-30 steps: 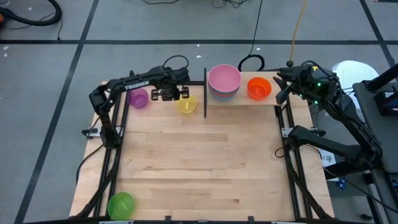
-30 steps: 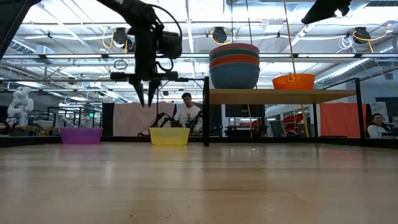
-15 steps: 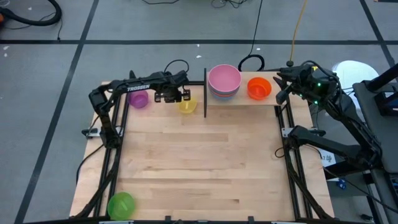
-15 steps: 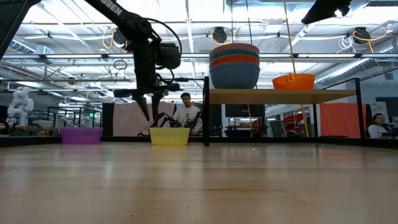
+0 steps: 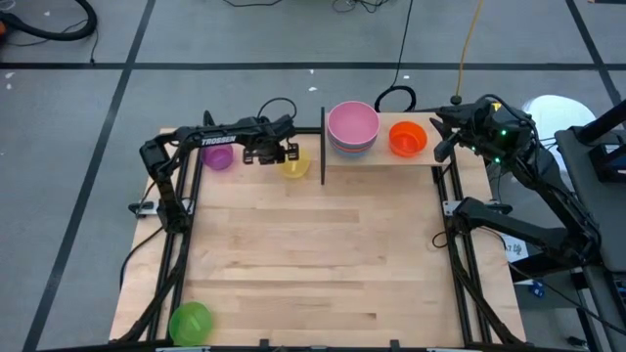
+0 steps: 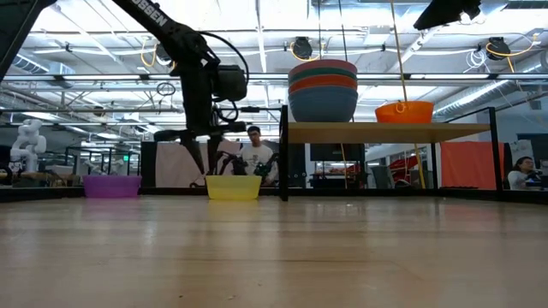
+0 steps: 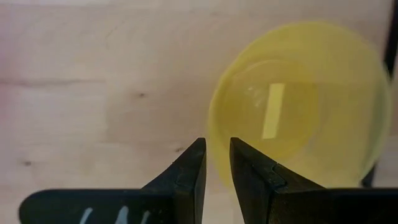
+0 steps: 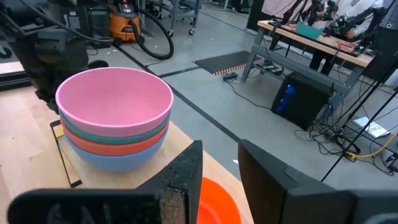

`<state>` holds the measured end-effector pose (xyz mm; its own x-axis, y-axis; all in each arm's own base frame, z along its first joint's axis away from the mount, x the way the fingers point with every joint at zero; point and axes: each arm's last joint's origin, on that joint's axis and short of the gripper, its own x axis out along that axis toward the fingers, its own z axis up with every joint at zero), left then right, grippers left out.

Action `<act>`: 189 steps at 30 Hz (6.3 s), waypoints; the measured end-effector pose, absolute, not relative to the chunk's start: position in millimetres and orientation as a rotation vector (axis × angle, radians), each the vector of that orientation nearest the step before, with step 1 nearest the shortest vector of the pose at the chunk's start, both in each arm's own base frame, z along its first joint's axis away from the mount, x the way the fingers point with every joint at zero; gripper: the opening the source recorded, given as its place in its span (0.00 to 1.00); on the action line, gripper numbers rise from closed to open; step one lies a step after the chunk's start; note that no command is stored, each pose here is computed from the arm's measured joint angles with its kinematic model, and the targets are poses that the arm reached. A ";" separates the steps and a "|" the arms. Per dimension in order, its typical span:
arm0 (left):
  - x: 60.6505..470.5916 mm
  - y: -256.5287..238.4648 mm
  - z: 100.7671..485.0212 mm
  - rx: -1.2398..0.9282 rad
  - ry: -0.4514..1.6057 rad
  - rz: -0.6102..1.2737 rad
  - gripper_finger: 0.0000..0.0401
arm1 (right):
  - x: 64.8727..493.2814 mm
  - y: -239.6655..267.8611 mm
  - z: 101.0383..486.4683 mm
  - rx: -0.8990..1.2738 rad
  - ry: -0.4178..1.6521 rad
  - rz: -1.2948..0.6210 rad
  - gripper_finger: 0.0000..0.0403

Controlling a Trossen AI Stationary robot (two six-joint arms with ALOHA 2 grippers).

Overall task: Place and stack bowls onto a shelf
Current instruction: Stack the yellow bowl on the shelf

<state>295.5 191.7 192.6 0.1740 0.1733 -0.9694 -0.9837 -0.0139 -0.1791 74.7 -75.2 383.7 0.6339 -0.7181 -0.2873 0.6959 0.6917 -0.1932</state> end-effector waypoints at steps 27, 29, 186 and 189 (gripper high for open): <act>299.9 196.1 183.7 -1.126 0.927 1.200 0.19 | 74.8 -75.3 383.6 -0.056 0.354 -0.811 0.24; 301.4 196.9 177.3 -1.135 0.944 1.201 0.19 | 74.7 -75.3 383.6 -0.055 0.354 -0.811 0.24; 444.0 111.6 408.9 0.097 0.137 0.891 0.00 | 163.7 -64.0 398.0 -0.119 0.121 -0.648 0.24; 444.2 110.6 409.0 0.097 0.137 0.889 0.00 | 166.8 -65.1 396.2 -0.110 0.129 -0.648 0.24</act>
<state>444.2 110.6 409.0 0.6221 0.7790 -0.0785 -0.7667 0.6264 0.1407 166.8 -65.1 396.2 0.7896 -0.6076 -0.0851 0.5941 0.7918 -0.1417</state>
